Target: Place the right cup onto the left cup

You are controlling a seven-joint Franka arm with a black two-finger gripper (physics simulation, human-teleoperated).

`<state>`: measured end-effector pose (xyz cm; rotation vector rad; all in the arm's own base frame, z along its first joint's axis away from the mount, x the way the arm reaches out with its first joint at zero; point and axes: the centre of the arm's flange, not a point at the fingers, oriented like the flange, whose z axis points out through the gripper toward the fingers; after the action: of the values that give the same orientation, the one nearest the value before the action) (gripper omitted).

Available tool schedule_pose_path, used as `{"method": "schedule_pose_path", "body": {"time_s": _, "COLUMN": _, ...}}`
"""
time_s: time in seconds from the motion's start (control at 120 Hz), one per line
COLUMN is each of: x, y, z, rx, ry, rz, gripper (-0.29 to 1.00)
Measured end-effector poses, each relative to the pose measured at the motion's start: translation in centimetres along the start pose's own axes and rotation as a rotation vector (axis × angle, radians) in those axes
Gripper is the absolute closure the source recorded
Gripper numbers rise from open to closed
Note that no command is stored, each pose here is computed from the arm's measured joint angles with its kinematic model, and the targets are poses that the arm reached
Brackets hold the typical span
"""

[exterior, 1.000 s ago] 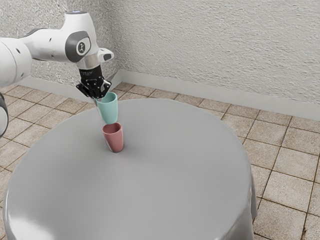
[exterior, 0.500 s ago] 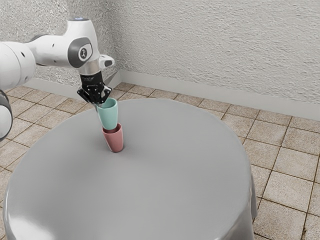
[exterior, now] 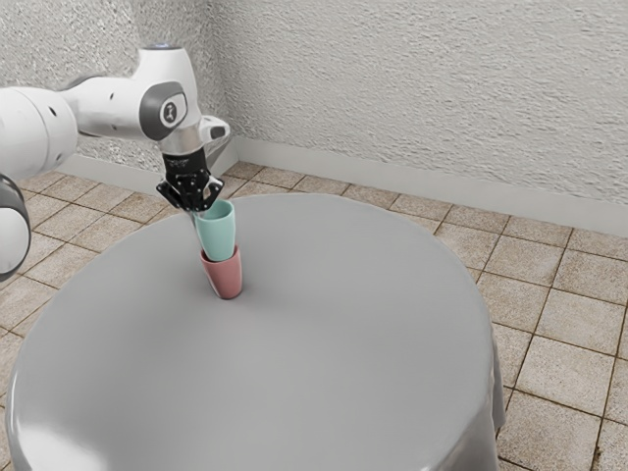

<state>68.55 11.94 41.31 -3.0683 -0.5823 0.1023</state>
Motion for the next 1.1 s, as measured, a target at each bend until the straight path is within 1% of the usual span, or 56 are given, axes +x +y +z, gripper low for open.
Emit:
{"method": "schedule_pose_path", "body": {"time_s": 0.467, "x": 0.5, "y": -0.6, "z": 1.7, "rx": -0.002, "ry": -0.012, "rz": -0.011, "gripper": 0.79}}
{"method": "schedule_pose_path", "body": {"time_s": 0.508, "x": 0.4, "y": -0.4, "z": 1.7, "rx": -0.005, "ry": -0.01, "rz": -0.008, "gripper": 0.77}}
{"method": "schedule_pose_path", "body": {"time_s": 0.567, "x": 0.5, "y": -0.2, "z": 1.7, "rx": -0.008, "ry": -0.008, "rz": -0.005, "gripper": 0.69}}
{"method": "schedule_pose_path", "body": {"time_s": 0.708, "x": 0.5, "y": -0.2, "z": 1.6, "rx": -0.015, "ry": -0.003, "rz": -0.004, "gripper": 0.38}}
{"method": "schedule_pose_path", "body": {"time_s": 0.792, "x": 0.4, "y": -0.3, "z": 1.1, "rx": -0.018, "ry": 0.004, "rz": -0.004, "gripper": 0.26}}
{"method": "schedule_pose_path", "body": {"time_s": 0.925, "x": -0.4, "y": -0.4, "z": -1.6, "rx": -0.025, "ry": 0.036, "rz": -0.001, "gripper": 0.14}}
{"method": "schedule_pose_path", "body": {"time_s": 1.1, "x": -2.6, "y": -0.3, "z": -6.3, "rx": -0.034, "ry": 0.071, "rz": 0.014, "gripper": 0.06}}
